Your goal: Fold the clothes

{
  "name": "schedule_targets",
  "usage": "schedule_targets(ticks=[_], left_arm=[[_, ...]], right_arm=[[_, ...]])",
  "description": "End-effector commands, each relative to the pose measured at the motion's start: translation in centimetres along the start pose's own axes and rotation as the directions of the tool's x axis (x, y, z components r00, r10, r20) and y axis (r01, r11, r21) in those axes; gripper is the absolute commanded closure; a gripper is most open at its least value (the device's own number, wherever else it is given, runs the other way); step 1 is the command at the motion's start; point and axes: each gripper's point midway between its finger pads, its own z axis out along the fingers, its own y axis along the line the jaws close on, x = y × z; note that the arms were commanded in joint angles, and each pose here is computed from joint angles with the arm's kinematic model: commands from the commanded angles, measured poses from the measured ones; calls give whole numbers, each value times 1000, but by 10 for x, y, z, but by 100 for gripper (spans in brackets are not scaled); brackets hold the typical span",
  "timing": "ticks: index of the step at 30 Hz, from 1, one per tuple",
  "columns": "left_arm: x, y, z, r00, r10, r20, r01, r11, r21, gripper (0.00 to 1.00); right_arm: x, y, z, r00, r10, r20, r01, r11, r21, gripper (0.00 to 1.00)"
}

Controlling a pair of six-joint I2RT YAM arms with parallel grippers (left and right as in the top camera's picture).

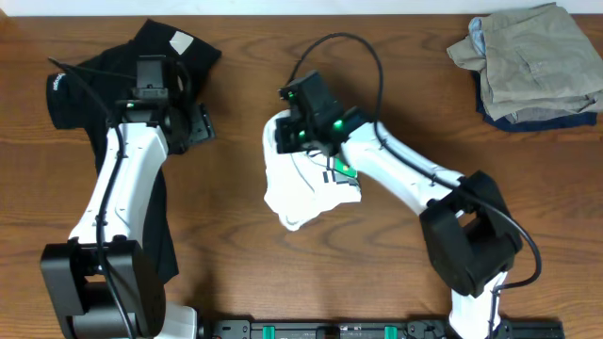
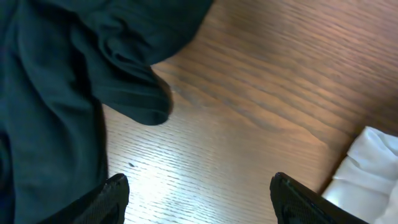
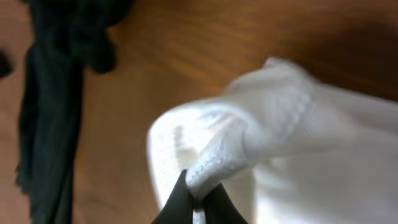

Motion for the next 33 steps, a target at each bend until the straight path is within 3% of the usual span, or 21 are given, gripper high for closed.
schedule_targets(ticks=[1,4,5,19,23,27,33], left_arm=[[-16,12,-6,998,-43,35,44,999,-11,26],[-18,22,-5,997,-67,38,68,997,-21,26],[-19,25,-5,997,-73,38,74,997,-24,26],[-5,20,-5,998,-59,-14,58,998,-24,26],[5,11,-6,997,-47,-55,47,999,9,26],[3,11,-5,998,-48,-50,49,999,11,26],[2,10,-5,998,-48,-43,49,999,12,25]], right_arm=[[24,32,12,997,-51,-50,48,998,-50,96],[34,37,12,993,-95,-75,92,995,-50,70],[35,35,10,992,-93,-82,90,995,-46,65],[3,-38,-80,996,21,-89,-16,998,59,32],[19,-62,-92,985,34,-168,-16,994,104,28],[49,-63,-96,959,-1,-285,37,992,120,33],[76,-57,-83,935,-59,-349,119,981,153,37]])
